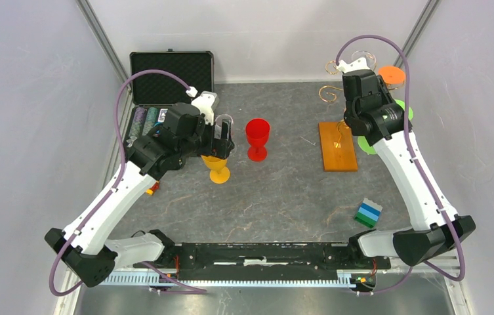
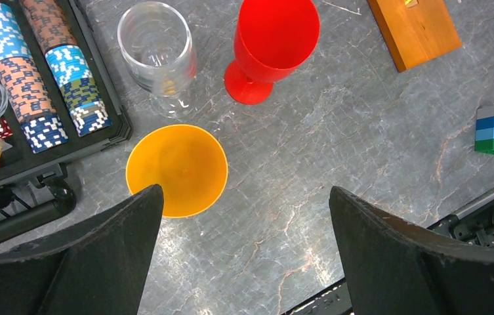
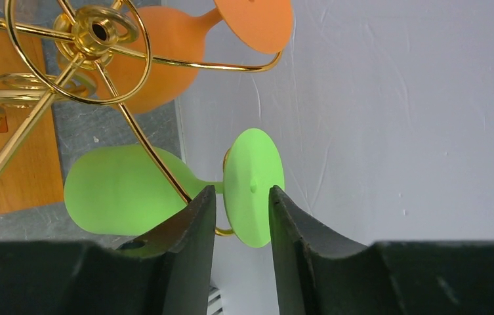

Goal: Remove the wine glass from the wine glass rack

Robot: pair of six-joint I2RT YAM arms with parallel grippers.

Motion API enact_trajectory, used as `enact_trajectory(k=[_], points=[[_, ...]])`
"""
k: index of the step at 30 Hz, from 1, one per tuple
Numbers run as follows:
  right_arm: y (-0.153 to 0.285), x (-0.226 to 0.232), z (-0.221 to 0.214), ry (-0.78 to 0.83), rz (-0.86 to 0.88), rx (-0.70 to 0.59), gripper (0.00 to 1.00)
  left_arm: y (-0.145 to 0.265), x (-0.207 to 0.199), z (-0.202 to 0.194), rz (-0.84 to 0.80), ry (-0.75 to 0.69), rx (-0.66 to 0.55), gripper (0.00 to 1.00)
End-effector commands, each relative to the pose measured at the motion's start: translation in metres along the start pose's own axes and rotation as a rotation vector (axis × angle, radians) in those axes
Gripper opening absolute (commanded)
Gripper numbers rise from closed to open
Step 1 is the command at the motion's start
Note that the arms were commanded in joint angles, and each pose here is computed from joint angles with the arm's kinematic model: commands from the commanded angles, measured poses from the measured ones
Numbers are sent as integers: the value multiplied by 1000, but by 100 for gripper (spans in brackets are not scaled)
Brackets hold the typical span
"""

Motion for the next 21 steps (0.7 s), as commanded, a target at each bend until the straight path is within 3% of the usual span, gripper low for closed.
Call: enact_trajectory(k=[1,14,18,21], points=[[-2,-6,2,-4,-38,-7,39,7,0,10,-8,-39,-68,100],[-7,-2,-11,47,-69,27,18,13,0,13,-16,-32,-88,100],[-7,-6,-11,50,-97,29,16,12,-1,13,-18,-32,-87,100],[-7,-7,-11,54,-110,30,5,12,-1,13,-20,-31,-85,100]])
Point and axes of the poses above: each gripper's point midway between its finger pads, its own y axis back along the fingers, its own x axis along the line the jaws close on, z = x × y, the point moved 4 cm from there along y, back along the fingers, and after that the axes turned 10 degrees about -y, right-handed, at the moved point
